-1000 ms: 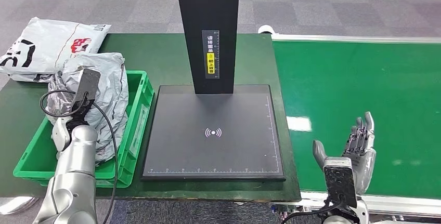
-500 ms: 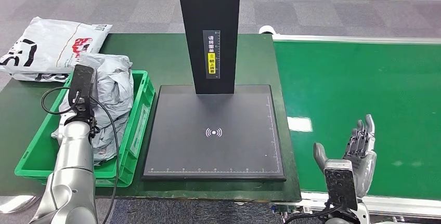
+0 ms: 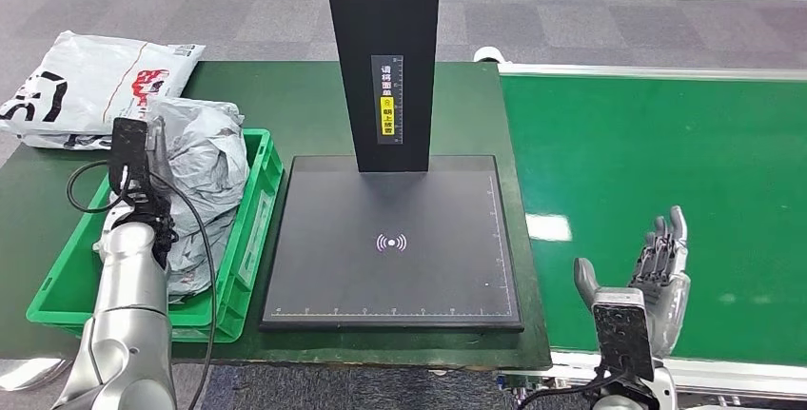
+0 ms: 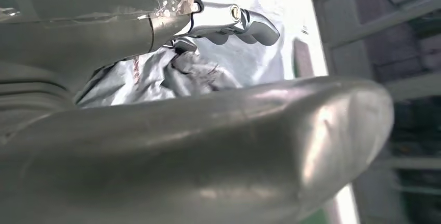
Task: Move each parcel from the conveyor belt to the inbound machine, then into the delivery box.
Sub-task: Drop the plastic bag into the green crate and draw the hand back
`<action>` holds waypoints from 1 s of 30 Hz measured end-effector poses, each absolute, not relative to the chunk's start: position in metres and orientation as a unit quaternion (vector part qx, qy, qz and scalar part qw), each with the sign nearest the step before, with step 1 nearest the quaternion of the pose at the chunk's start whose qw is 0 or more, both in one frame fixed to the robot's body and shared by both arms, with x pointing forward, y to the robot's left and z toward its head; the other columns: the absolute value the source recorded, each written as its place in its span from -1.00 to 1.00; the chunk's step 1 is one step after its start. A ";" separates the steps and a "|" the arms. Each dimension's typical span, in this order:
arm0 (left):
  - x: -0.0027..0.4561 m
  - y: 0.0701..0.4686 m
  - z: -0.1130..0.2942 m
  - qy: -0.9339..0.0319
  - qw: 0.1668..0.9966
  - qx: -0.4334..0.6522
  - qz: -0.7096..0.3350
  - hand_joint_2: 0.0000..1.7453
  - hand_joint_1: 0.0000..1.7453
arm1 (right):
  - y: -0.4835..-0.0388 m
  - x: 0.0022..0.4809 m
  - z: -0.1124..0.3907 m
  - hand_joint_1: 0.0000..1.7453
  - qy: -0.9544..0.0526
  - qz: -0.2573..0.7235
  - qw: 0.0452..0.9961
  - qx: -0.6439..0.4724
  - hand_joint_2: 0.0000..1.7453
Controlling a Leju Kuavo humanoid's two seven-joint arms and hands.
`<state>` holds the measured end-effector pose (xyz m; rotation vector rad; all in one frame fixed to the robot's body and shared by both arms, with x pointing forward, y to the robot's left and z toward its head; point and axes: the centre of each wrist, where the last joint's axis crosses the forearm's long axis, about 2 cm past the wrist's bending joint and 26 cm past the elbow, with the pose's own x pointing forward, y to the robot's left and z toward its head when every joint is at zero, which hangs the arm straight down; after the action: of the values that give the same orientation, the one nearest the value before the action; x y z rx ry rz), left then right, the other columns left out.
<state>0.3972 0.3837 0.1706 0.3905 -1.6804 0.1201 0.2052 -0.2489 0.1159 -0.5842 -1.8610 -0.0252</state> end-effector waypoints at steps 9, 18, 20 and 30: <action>0.362 0.369 0.168 -0.793 0.590 0.121 0.092 -1.00 -1.00 | -0.249 0.200 0.113 -1.00 -0.785 -0.009 0.566 -0.252 1.00; 0.304 0.337 0.180 -0.830 0.497 0.236 0.092 -1.00 -1.00 | -0.253 0.190 0.114 -1.00 -0.776 -0.022 0.570 -0.269 1.00; 0.288 0.320 0.189 -0.841 0.462 0.267 0.087 -1.00 -1.00 | -0.254 0.186 0.115 -1.00 -0.774 -0.027 0.570 -0.274 1.00; 0.259 0.280 0.219 -0.884 0.377 0.265 0.082 -1.00 -1.00 | -0.256 0.180 0.118 -1.00 -0.772 -0.037 0.568 -0.285 1.00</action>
<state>0.2592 0.2799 0.2194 0.6768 -2.2604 0.2087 0.1797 -0.2563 0.1182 -0.6686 -1.8125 -0.0877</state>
